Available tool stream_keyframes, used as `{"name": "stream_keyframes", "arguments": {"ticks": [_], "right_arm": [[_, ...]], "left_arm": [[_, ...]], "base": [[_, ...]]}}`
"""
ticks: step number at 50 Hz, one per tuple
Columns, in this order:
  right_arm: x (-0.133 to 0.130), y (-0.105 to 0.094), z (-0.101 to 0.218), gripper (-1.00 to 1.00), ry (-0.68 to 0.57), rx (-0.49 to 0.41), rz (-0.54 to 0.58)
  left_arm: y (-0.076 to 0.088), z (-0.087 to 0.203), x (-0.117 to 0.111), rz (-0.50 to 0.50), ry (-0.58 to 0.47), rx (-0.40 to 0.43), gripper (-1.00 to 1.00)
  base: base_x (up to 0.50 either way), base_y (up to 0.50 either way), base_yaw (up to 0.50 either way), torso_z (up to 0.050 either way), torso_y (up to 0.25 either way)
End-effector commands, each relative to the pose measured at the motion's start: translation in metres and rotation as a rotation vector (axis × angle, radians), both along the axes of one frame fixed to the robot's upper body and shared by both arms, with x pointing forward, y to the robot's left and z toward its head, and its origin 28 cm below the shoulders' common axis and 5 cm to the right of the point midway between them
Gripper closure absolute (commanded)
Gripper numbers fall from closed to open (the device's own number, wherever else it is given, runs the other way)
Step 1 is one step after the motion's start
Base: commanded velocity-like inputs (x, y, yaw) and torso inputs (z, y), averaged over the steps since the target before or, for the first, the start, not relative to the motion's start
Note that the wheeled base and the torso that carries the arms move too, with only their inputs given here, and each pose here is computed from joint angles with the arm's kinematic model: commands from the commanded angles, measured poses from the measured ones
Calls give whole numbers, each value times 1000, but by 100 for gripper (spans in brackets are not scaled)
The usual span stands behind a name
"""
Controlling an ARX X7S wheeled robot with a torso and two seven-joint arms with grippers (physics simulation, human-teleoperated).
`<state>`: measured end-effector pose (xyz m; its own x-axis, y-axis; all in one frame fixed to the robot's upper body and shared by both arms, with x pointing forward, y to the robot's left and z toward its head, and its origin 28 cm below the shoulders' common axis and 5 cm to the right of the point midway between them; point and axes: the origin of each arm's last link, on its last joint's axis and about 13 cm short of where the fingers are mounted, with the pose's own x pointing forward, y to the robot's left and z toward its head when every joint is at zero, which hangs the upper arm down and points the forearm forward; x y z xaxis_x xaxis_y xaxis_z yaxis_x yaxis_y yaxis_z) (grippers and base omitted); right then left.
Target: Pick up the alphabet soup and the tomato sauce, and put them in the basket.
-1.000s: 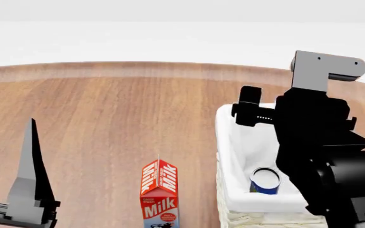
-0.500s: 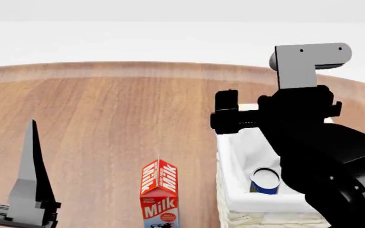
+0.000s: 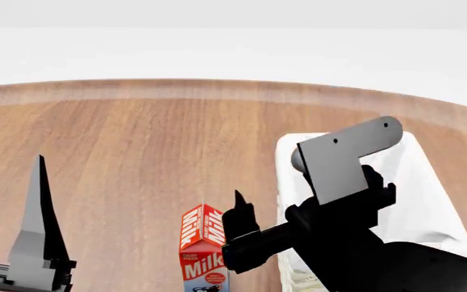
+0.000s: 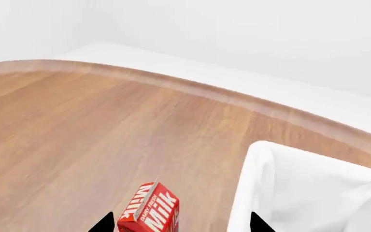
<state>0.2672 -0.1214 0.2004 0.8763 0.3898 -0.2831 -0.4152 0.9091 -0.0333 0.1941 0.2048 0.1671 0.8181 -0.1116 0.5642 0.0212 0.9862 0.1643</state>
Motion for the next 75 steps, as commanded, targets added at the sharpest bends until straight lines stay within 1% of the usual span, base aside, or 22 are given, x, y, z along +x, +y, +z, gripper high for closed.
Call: {"name": "stream_keyframes", "arguments": {"ticks": [1,2,4,8,11,12,14,21,24,26,31,34,36,39,41,44,47,50,55,56,64,75], "right_arm": [[-40,7,-12,-100,22,-44,124],[-44,9,-6,-100,31,-37,132],[-50,10,-16,-100,31,-50,152],[-61,14,-9,-100,40,-56,185],[-69,16,-22,-100,55,-58,210],[-71,16,-17,-100,57,-63,214],[-76,17,-26,-100,69,-66,227],[-90,18,-33,-100,97,-72,262],[-98,20,-28,-100,112,-80,283],[-102,21,-37,-100,117,-102,289],[-111,21,-48,-100,185,-130,282],[-122,22,-45,-100,222,-140,304],[-129,22,-56,-100,254,-149,318],[-136,23,-49,-100,281,-167,321],[-140,24,-57,-100,292,-172,319],[-145,24,-53,-100,317,-160,293],[-150,24,-65,-100,358,-152,249],[-156,24,-58,-100,380,-145,236],[-166,24,-65,-100,410,-144,206],[-167,24,-60,-100,416,-138,205],[-177,25,-59,-100,439,-157,170],[-188,25,-72,-100,483,-204,104]], "left_arm": [[1,-1,0,3,1,-1,-100],[1,0,0,2,1,-2,-100],[1,0,0,3,0,-2,-100],[1,0,0,3,1,-2,-100],[2,0,0,2,-1,-2,-100],[2,0,0,2,-2,-4,-100],[1,0,0,0,0,-1,-100],[2,-1,0,1,1,-2,-100],[1,-1,-1,1,2,1,-100],[1,0,-1,1,0,-3,-100],[2,-1,-1,3,0,-2,-100],[3,-1,-1,4,-1,-7,-100],[3,-1,-1,5,-1,-2,-100],[2,0,-1,5,-4,-3,-100],[2,-2,-1,3,-2,-3,-100],[1,-2,-1,2,-2,-4,-100],[2,-2,0,3,1,-5,-100],[2,-1,-1,5,-1,-1,-100],[3,0,-2,7,-2,-3,-100],[2,0,-2,6,-2,-2,-100],[2,0,-2,4,-4,1,-100],[3,0,-3,6,-6,-1,-100]], "base": [[0,0,0,0,0],[0,0,0,0,0],[0,0,0,0,0],[0,0,0,0,0],[0,0,0,0,0],[0,0,0,0,0],[0,0,0,0,0],[0,0,0,0,0],[0,0,0,0,0],[0,0,0,0,0],[0,0,0,0,0],[0,0,0,0,0],[0,0,0,0,0],[0,0,0,0,0],[0,0,0,0,0],[0,0,0,0,0],[0,0,0,0,0],[0,0,0,0,0],[0,0,0,0,0],[0,0,0,0,0],[0,0,0,0,0],[0,0,0,0,0]]}}
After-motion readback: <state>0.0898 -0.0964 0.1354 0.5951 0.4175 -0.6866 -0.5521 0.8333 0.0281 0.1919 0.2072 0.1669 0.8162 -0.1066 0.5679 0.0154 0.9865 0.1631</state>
